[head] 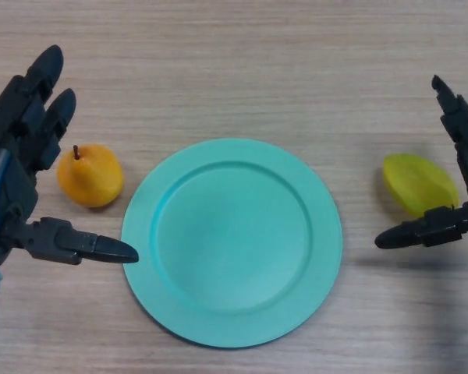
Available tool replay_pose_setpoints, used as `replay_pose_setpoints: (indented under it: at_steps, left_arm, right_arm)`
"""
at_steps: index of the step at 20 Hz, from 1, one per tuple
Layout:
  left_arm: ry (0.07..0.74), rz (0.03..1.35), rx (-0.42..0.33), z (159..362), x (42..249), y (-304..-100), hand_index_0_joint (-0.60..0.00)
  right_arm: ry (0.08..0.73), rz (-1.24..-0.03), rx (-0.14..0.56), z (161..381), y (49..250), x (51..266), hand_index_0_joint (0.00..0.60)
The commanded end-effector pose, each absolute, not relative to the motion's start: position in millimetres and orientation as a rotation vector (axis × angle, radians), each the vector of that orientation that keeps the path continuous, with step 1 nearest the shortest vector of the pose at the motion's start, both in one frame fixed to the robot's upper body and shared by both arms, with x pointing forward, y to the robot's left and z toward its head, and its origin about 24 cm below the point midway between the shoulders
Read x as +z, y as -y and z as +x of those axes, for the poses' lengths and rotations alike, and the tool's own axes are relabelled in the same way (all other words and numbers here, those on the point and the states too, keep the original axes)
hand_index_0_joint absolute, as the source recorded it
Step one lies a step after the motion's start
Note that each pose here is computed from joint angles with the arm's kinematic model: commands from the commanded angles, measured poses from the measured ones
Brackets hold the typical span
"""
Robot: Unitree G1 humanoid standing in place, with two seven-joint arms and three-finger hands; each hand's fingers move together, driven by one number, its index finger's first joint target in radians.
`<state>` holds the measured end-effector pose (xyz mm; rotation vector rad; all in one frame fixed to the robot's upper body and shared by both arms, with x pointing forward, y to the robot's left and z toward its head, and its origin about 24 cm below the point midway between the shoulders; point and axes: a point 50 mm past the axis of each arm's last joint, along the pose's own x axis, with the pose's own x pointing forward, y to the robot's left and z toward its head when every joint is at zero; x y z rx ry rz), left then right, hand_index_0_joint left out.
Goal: Pick up the yellow starfruit and place it on the plate
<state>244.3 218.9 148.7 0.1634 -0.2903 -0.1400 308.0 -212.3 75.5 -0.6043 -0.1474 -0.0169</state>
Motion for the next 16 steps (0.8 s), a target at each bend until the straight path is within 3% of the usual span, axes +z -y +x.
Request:
replay_pose_setpoints:
  at_steps: [1, 2, 3, 4, 5, 6, 10, 16]
  left_arm:
    - [0.556, 0.235, -0.096, 229.6, 188.7, -228.2, 0.0]
    - [0.555, 0.235, -0.097, 229.5, 188.8, -228.3, 0.0]
    - [0.55, 0.235, -0.098, 229.0, 188.7, -228.7, 0.0]
    - [0.545, 0.234, -0.099, 228.5, 188.6, -229.1, 0.0]
    - [0.524, 0.24, -0.106, 226.6, 188.1, -230.4, 0.0]
    - [0.512, 0.243, -0.11, 225.7, 187.9, -231.0, 0.0]
    - [0.518, 0.225, -0.096, 222.8, 187.5, -231.8, 0.0]
    - [0.498, 0.207, -0.104, 218.2, 188.7, -234.0, 0.0]
  right_arm:
    - [0.39, -0.621, -0.104, 313.5, 225.1, 118.6, 0.05]
    - [0.39, -0.625, -0.105, 313.9, 225.2, 117.9, 0.151]
    - [0.388, -0.644, -0.104, 315.1, 225.9, 115.9, 0.3]
    - [0.387, -0.658, -0.103, 316.2, 226.5, 114.3, 0.4]
    - [0.373, -0.721, -0.088, 318.8, 227.3, 108.6, 0.543]
    - [0.368, -0.784, -0.074, 320.4, 227.4, 104.8, 0.6]
    - [0.304, -0.846, -0.054, 320.3, 229.2, 98.5, 0.6]
    - [0.302, -0.645, -0.072, 309.7, 222.7, 117.8, 0.6]
